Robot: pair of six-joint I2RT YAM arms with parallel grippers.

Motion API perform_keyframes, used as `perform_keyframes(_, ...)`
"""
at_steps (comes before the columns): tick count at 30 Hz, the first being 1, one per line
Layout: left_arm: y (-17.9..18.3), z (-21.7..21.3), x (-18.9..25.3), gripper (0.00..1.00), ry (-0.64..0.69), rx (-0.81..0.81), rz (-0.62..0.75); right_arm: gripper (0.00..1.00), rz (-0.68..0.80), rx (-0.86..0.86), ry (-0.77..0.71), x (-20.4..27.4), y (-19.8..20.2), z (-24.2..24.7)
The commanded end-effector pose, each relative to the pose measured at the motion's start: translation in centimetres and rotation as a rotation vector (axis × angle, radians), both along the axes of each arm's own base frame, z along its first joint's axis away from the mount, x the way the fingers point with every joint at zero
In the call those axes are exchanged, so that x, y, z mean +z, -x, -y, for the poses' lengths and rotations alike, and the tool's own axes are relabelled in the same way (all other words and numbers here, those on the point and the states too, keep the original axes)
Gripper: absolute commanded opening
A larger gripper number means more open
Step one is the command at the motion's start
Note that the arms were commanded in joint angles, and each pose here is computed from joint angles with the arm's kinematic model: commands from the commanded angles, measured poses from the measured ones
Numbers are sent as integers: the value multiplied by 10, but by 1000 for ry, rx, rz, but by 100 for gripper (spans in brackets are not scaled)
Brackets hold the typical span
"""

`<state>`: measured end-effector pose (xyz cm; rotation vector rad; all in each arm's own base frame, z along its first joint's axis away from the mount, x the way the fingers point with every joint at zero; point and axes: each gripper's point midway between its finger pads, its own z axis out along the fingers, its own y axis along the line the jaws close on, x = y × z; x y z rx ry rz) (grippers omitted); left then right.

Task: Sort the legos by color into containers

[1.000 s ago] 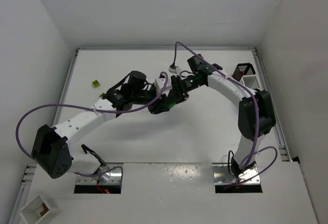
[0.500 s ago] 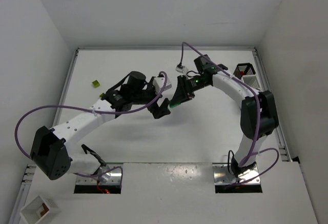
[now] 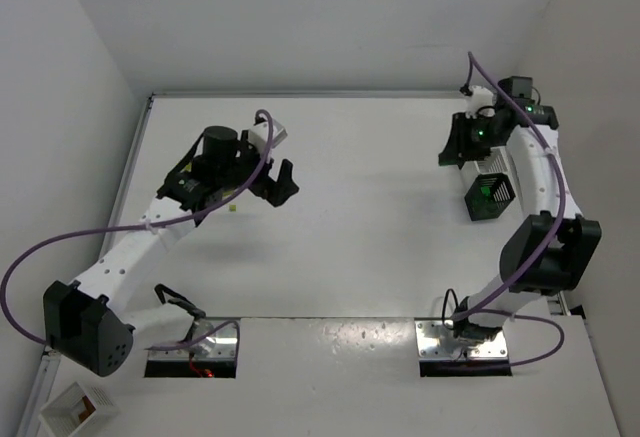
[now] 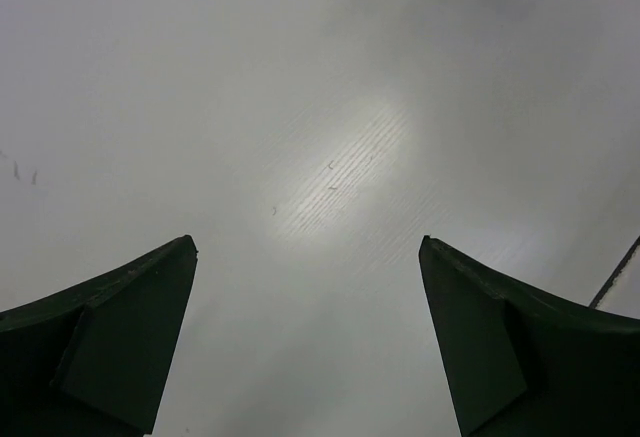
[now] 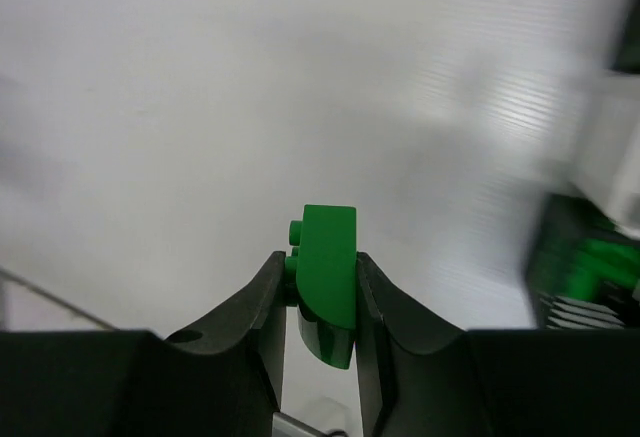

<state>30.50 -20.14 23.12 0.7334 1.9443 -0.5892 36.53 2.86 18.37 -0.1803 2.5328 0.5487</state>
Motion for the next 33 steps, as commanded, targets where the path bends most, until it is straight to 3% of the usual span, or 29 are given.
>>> perform_keyframes(1, 1, -23, 13, 100, -21, 45, 32, 0, 12, -55, 286, 5, 11, 68)
perform_keyframes(7, -18, -82, 26, 100, -100, 215, 67, 0, -63, -163, 431, -13, 31, 134)
perform_keyframes(15, -15, -107, 18, 100, -108, 250, 41, 1, -129, -180, 446, -39, 33, 154)
perform_keyframes(23, -17, -123, 10, 100, -103, 298, 13, 18, -115, -203, 451, -48, 23, 165)
perform_keyframes(29, -21, -136, 6, 100, -105, 338, 0, 53, -107, -194, 431, -51, 20, 163)
perform_keyframes(33, -30, -150, -3, 100, -89, 395, -52, 58, -43, -205, 421, -30, 17, 158)
